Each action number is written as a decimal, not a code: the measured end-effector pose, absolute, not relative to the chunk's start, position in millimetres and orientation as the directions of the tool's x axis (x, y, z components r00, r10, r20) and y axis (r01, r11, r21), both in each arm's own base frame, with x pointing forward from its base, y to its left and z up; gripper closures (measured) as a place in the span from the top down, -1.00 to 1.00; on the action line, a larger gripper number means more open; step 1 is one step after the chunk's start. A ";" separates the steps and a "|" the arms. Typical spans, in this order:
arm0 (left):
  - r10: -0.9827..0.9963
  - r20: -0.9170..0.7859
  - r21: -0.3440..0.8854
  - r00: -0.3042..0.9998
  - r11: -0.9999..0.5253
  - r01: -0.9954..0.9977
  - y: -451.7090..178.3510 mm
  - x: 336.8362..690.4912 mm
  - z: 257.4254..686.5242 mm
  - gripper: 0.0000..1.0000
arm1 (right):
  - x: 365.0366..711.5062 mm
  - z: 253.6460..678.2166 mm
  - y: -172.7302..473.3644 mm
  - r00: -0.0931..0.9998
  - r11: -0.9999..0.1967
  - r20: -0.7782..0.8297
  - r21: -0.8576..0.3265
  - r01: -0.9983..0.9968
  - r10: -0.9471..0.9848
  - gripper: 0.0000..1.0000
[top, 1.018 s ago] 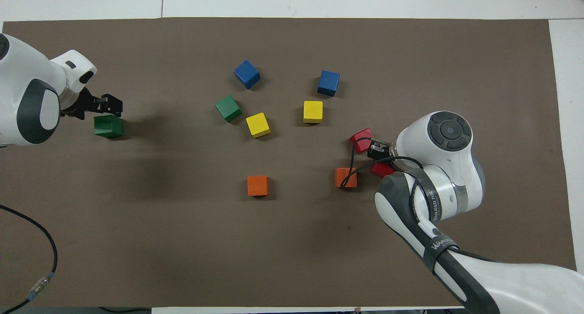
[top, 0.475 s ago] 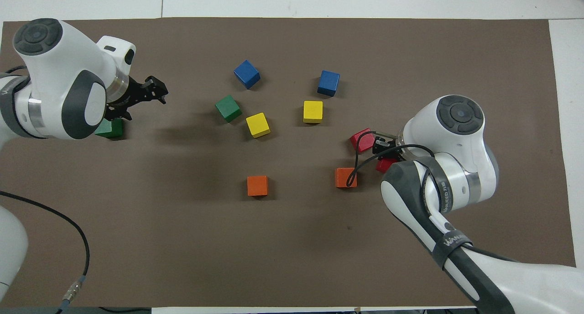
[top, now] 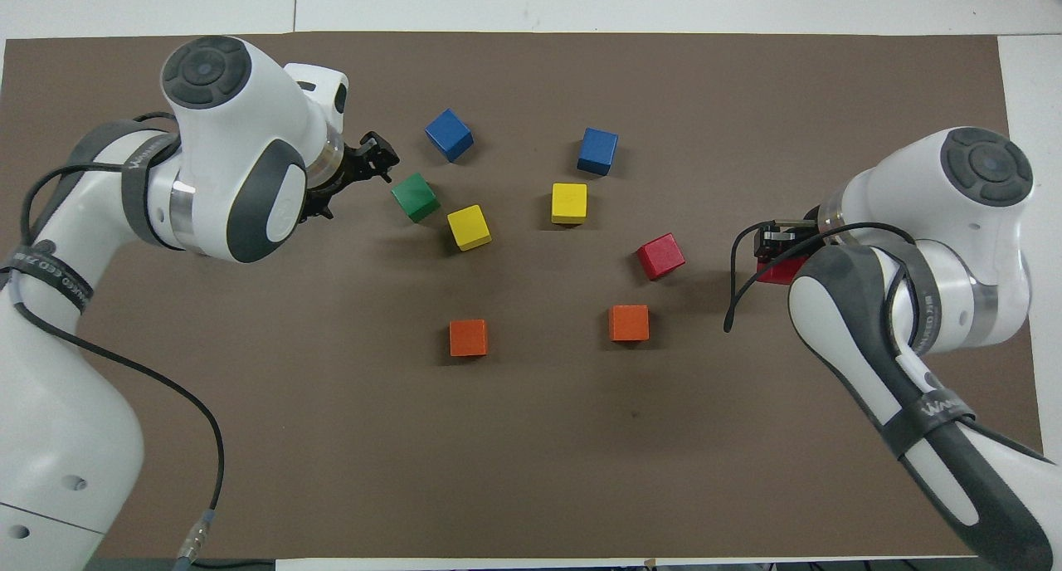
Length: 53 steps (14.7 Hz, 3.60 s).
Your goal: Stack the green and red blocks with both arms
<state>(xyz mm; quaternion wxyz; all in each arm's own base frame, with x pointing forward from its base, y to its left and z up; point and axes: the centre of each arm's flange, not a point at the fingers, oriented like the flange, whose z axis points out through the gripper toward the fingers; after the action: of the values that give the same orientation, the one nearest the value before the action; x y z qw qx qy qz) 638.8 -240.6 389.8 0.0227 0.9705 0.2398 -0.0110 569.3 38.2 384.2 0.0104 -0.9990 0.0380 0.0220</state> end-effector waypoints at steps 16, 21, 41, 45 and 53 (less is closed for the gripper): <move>0.450 -0.040 -0.002 0.892 -0.893 0.451 -286.8 667.9 340.0 1.00 | 584.7 309.7 -36.3 0.997 -0.997 0.019 -0.026 0.078 0.077 0.11; 0.439 -0.013 -0.017 0.898 -0.899 0.439 -285.0 669.6 337.1 1.00 | 580.4 309.8 -34.5 0.992 -0.992 0.039 -0.020 0.123 0.122 0.11; 0.468 -0.019 -0.019 0.883 -0.884 0.468 -288.5 657.5 297.7 0.61 | 609.6 448.1 10.6 0.996 -0.996 0.009 0.005 0.085 0.085 1.00; 0.490 -0.023 -0.025 0.872 -0.872 0.489 -288.2 654.9 295.0 0.10 | 607.4 477.3 91.9 0.994 -0.995 0.025 0.015 0.102 0.102 1.00; 0.488 -0.034 -0.061 0.872 -0.872 0.485 -254.8 660.5 324.9 0.10 | 577.4 422.0 190.9 0.990 -0.990 -0.009 0.021 0.137 0.137 1.00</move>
<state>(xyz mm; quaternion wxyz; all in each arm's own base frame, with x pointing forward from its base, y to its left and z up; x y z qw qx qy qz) 660.5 -254.8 324.9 -0.0255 0.9672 0.2514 -0.0240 577.4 190.9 422.0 -0.0109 -0.9976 -0.0688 0.0038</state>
